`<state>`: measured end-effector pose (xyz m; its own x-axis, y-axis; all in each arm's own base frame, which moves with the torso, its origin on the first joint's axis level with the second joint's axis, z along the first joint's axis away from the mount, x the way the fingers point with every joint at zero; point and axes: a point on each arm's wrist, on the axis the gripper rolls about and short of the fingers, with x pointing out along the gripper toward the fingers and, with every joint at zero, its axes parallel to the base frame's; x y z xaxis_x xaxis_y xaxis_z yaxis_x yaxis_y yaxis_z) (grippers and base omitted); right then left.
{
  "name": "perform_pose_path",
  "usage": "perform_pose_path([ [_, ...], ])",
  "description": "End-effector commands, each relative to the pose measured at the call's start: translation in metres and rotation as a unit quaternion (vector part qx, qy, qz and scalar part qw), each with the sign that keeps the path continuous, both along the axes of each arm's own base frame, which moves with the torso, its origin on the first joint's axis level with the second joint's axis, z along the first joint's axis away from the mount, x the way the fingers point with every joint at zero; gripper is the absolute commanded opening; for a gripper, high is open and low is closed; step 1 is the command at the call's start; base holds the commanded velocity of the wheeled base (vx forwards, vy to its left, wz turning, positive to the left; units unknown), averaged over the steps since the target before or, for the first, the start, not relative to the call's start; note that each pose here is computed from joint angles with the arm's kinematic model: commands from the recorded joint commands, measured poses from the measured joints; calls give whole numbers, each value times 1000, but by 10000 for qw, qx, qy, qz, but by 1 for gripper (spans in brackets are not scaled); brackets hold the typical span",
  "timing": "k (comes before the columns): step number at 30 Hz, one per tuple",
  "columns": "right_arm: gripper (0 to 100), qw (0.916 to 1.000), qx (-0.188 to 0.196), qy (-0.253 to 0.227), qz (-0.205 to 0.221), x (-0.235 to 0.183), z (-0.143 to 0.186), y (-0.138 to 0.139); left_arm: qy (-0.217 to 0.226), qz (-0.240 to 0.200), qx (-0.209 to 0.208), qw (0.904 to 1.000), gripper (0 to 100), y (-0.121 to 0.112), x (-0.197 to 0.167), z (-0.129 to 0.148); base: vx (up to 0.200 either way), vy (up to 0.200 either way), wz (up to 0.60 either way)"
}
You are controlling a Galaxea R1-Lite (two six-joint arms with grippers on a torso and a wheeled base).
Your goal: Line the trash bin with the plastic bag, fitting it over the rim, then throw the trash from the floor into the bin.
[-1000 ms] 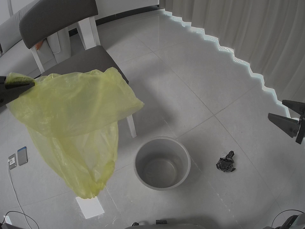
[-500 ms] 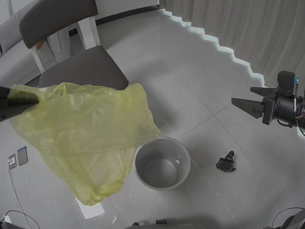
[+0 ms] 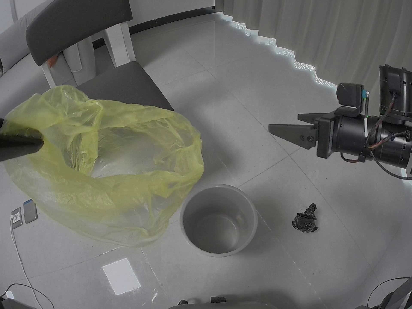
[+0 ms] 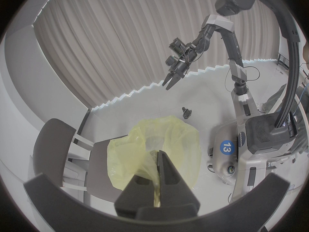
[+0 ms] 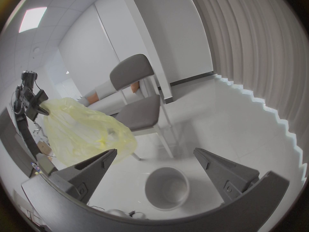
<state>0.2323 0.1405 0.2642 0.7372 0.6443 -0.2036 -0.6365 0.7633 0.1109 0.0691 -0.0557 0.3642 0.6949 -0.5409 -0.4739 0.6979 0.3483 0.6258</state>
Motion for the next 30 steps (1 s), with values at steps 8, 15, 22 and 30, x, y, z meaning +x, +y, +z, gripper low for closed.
perform_pose_path([
  [8,100,9953,342,316,848,-21,4,49,69,-176,38,9998,0,-11,8,1,0,0,0],
  [15,100,9924,229,481,1111,-21,-8,72,6,-188,-6,9998,0,-14,11,2,0,0,0],
  [22,100,9907,81,651,1192,-21,-21,79,29,-203,14,9998,0,-18,14,1,0,0,0],
  [30,100,9911,108,511,1222,-61,-15,40,-58,-203,-61,9998,0,-17,14,3,0,0,0],
])
